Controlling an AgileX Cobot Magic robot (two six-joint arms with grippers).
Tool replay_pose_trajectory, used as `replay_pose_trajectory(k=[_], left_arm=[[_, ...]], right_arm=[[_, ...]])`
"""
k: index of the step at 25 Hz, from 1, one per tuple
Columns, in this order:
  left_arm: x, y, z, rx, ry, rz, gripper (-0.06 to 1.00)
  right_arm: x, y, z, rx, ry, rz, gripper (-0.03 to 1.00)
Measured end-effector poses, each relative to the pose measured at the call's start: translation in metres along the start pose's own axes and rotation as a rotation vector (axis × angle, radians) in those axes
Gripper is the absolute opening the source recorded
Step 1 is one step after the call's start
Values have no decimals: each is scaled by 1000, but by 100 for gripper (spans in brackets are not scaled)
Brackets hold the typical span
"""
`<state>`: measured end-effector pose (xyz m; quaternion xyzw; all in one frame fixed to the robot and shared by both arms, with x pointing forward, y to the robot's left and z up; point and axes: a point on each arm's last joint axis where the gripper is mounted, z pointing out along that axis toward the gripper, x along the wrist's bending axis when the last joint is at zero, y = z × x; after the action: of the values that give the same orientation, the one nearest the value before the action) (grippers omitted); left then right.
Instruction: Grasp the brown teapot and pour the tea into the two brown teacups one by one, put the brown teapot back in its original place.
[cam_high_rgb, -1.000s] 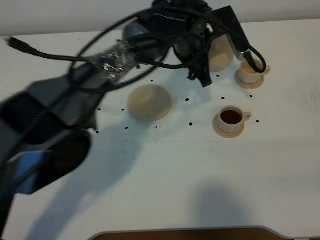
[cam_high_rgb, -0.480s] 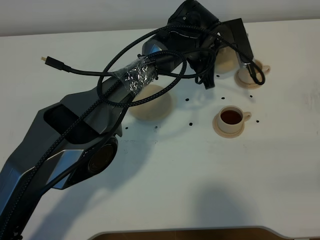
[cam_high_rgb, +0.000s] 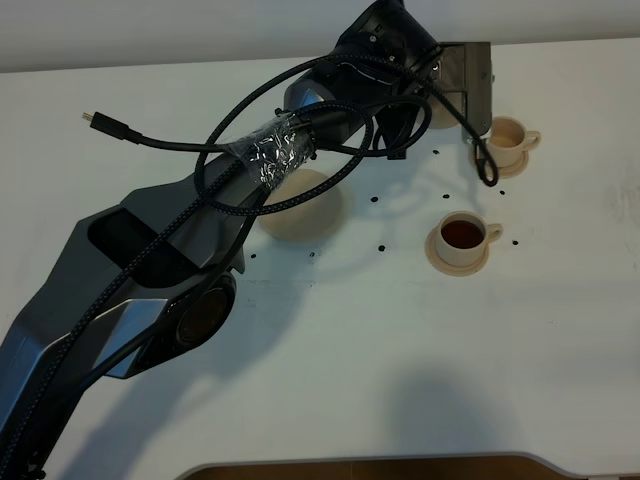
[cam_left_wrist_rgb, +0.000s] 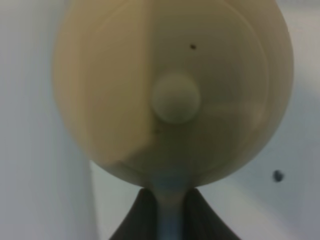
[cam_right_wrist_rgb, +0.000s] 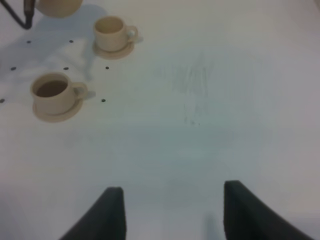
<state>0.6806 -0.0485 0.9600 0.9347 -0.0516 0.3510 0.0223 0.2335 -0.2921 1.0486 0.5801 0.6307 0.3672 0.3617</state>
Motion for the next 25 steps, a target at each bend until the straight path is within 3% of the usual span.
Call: replay_pose_trajectory(k=[6, 13, 20, 25], left_arm=[[0, 0, 11, 29, 71, 184, 13], [3, 6, 14, -20, 133, 260, 13], [-10, 9, 35, 26, 160, 363, 13], [-14, 17, 37, 5, 197, 399, 13]], right_arm=[[0, 0, 0, 0, 0, 0, 44], [0, 0, 0, 0, 0, 0, 44], [0, 0, 0, 0, 0, 0, 44], [0, 0, 0, 0, 0, 0, 44]])
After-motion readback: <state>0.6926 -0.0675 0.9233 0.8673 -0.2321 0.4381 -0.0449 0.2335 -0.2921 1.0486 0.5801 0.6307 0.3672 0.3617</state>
